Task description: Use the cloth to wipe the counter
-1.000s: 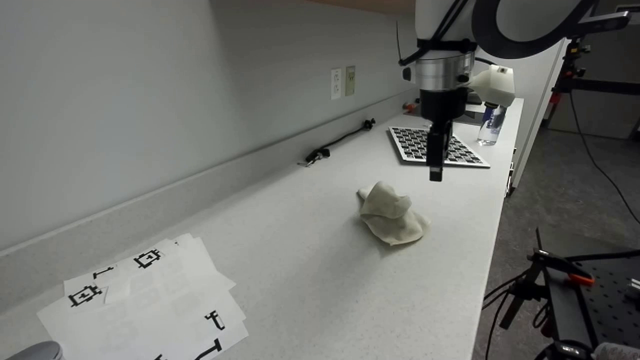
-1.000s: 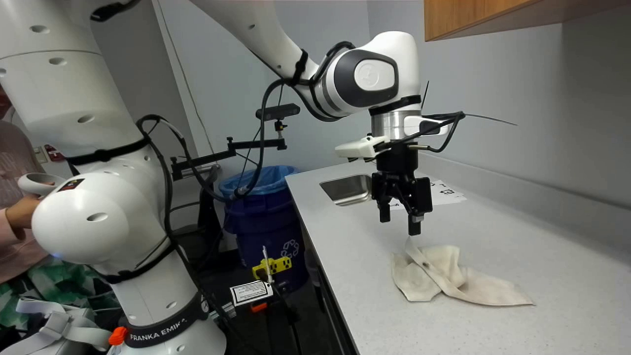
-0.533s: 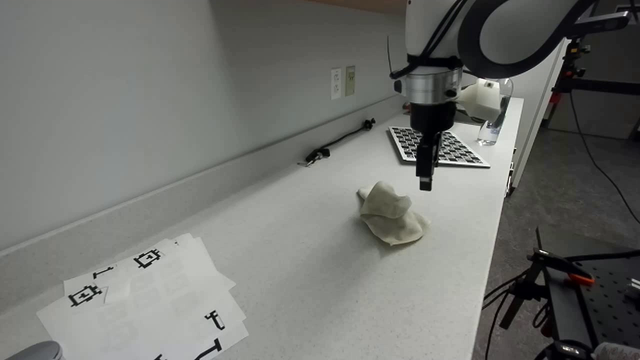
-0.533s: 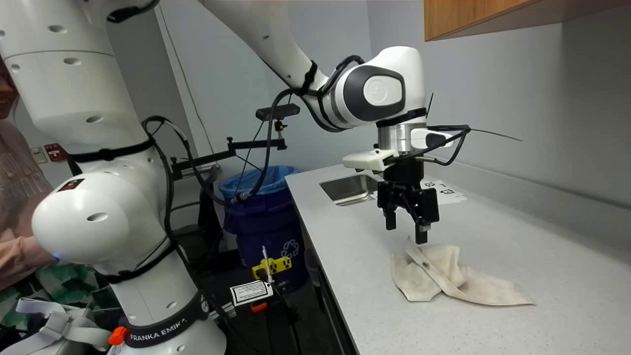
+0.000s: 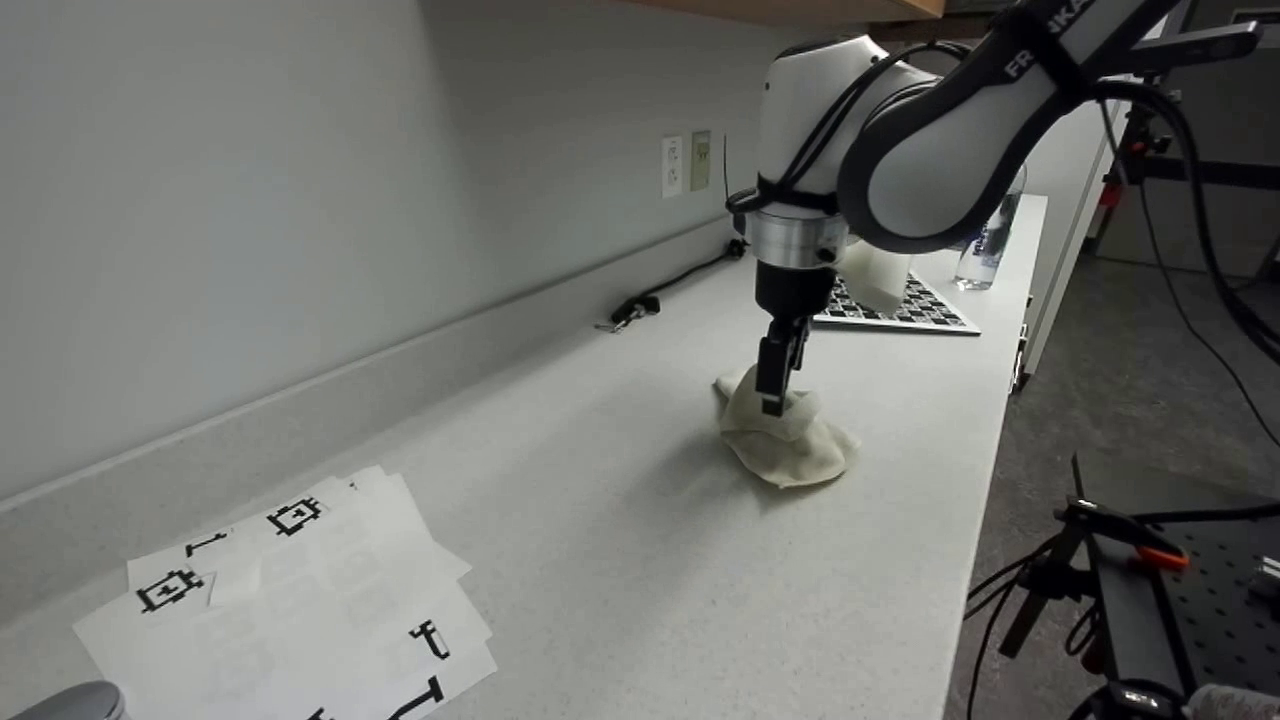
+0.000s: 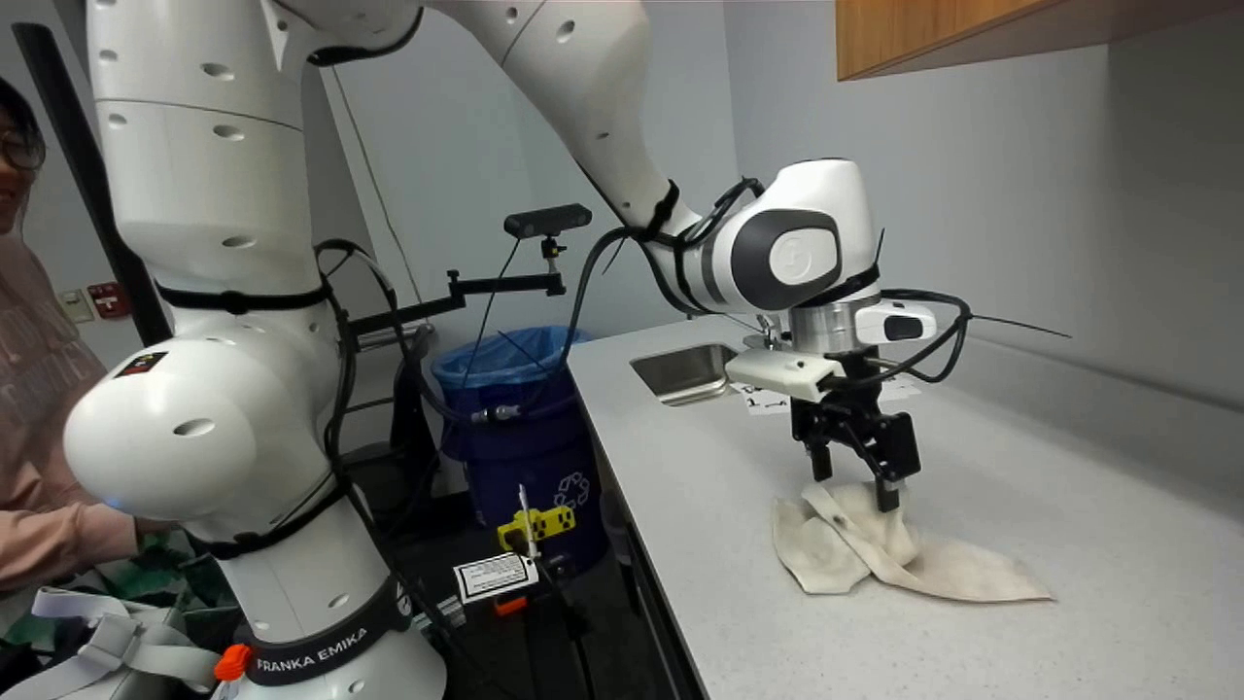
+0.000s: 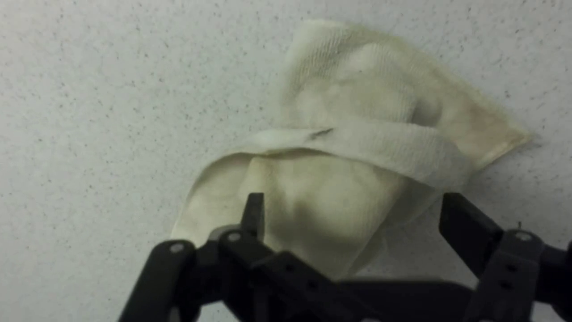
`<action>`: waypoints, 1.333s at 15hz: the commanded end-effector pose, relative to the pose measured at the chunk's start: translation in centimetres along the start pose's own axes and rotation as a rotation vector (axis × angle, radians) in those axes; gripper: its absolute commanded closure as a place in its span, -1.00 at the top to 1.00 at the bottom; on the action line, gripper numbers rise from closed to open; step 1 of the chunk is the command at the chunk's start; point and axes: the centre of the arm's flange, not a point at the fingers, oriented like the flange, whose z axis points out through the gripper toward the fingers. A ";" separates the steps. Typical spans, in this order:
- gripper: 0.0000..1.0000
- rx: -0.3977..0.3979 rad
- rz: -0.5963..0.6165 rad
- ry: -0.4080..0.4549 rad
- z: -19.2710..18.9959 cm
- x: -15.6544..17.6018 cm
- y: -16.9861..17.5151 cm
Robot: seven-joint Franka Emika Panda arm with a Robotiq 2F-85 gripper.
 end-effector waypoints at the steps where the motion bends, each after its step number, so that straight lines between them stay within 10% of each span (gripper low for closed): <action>1: 1.00 -0.022 -0.004 0.029 2.4 3.3 0.7; 10: 0.99 -0.015 0.032 -0.068 7.2 0.8 1.8; 11: 0.49 -0.023 0.035 -0.062 7.2 0.8 1.8; 20: -0.64 -0.029 -0.042 -0.019 4.9 2.9 -4.4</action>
